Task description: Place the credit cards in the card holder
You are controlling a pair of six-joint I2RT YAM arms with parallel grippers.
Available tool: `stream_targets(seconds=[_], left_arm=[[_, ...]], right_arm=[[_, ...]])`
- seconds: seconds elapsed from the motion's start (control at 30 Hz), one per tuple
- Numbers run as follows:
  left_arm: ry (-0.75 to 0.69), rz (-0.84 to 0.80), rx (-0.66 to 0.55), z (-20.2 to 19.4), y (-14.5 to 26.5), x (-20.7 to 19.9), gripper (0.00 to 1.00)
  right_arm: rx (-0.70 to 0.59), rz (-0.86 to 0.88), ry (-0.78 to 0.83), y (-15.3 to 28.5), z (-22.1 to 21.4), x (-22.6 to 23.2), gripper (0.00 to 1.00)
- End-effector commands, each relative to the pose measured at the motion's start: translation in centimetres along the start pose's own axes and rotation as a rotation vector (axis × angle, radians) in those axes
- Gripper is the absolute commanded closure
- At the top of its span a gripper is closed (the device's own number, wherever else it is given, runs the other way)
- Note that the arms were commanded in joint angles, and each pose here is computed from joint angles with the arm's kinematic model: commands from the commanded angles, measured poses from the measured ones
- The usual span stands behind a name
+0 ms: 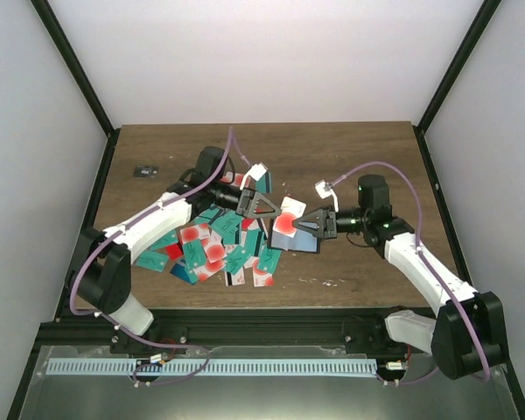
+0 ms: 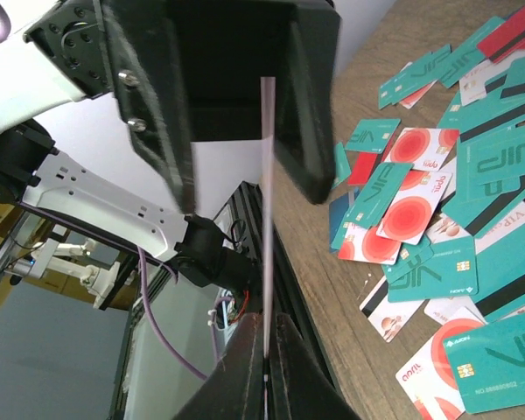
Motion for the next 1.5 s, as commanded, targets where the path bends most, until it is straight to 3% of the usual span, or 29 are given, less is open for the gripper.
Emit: stream_targets(seconds=[0.0, 0.63, 1.0, 1.47], left_arm=[[-0.104, -0.051, -0.034, 0.4, 0.5, -2.8, 0.55], [-0.060, 0.026, 0.003, 0.0, -0.2, 0.4, 0.67], [-0.070, 0.003, 0.001, 0.6, -0.4, 0.1, 0.91], [-0.029, -0.054, 0.036, 0.9, -1.4, 1.0, 0.96]], right_arm=[[0.008, 0.014, 0.005, -0.4, -0.2, 0.3, 0.99], [0.000, 0.068, 0.027, -0.6, 0.5, 0.7, 0.99], [0.013, 0.070, 0.016, -0.9, 0.4, 0.0, 0.99], [0.018, 0.028, 0.005, -1.4, 0.3, -2.0, 0.99]])
Point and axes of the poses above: each gripper's point midway between its finger pads, its own y axis back along the fingers, its own x axis along the line the jaws close on, z = x × y, the point moved 1 cm from there along y, back along the fingers, and after that the axes turned 13 degrees about y, right-handed, at the moved point
